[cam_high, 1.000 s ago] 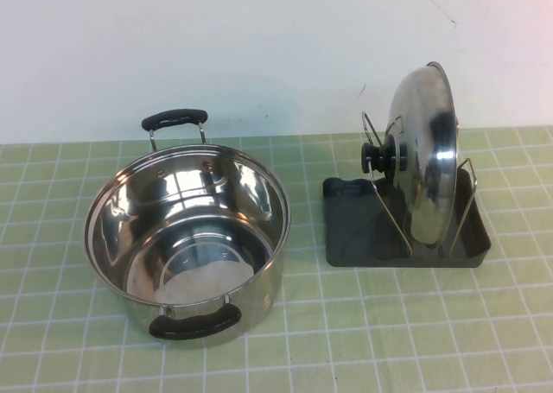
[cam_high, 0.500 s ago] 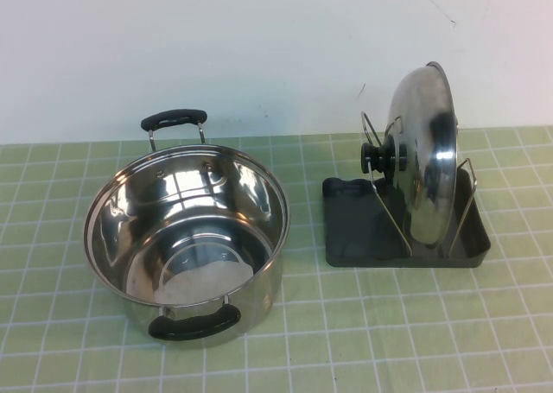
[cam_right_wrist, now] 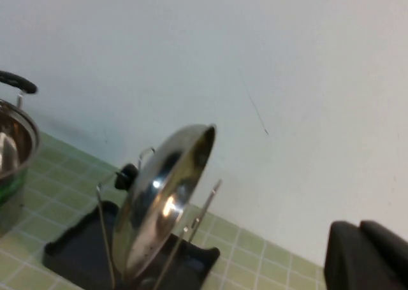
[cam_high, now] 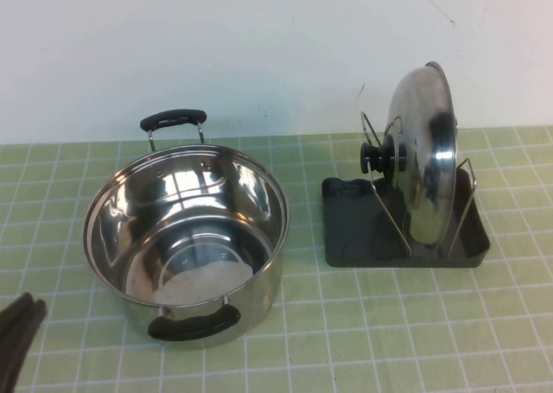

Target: Put pot lid on rack

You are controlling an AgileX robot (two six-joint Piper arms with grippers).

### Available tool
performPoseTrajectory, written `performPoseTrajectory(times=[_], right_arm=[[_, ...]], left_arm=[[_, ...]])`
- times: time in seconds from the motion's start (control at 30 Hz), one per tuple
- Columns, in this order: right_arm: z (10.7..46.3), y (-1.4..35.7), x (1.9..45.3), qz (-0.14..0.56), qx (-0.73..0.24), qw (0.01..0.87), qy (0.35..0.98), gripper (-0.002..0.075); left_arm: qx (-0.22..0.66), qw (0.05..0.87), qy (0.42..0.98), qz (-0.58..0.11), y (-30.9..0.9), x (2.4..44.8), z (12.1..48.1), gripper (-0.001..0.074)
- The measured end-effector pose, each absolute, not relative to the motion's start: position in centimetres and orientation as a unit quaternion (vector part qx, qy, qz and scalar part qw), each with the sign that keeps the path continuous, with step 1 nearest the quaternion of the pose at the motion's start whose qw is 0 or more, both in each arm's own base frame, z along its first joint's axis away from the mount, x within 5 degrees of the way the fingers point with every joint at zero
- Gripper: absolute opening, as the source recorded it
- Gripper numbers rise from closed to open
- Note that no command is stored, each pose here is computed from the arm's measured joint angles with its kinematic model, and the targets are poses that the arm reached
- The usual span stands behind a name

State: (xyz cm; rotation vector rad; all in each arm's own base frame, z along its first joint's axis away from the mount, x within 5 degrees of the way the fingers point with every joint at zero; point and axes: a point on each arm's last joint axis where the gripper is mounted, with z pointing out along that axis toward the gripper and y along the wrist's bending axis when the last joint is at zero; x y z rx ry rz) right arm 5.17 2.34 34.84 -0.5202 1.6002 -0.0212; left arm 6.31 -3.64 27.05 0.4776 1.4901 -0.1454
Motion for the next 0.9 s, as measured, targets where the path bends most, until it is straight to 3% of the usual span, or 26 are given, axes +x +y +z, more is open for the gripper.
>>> performPoseTrajectory(times=[0.1, 0.33, 0.47, 0.57, 0.9], right_arm=[[31.7, 1.5, 5.5, -0.039, -0.195, 0.659, 0.725, -0.0001], [22.0, 0.3, 5.5, -0.034, -0.097, 0.598, 0.794, -0.0001], [18.5, 0.2, 5.2, -0.031, -0.088, 0.585, 0.805, -0.0001], [17.1, 0.2, 5.1, -0.032, -0.088, 0.576, 0.812, -0.0001], [17.0, 0.1, 5.1, -0.033, -0.088, 0.578, 0.811, -0.0001]], left_arm=[[0.234, 0.7, 0.669, -0.081, -4.0, 6.1, 26.9, 0.0001], [0.269, 0.687, 0.665, -0.112, -4.8, 5.7, 26.7, 0.0001], [0.284, 0.681, 0.663, -0.126, -5.1, 5.5, 26.6, 0.0001], [0.294, 0.677, 0.662, -0.134, -5.3, 5.4, 26.5, 0.0001], [0.311, 0.668, 0.659, -0.148, -5.6, 5.1, 26.4, 0.0001]])
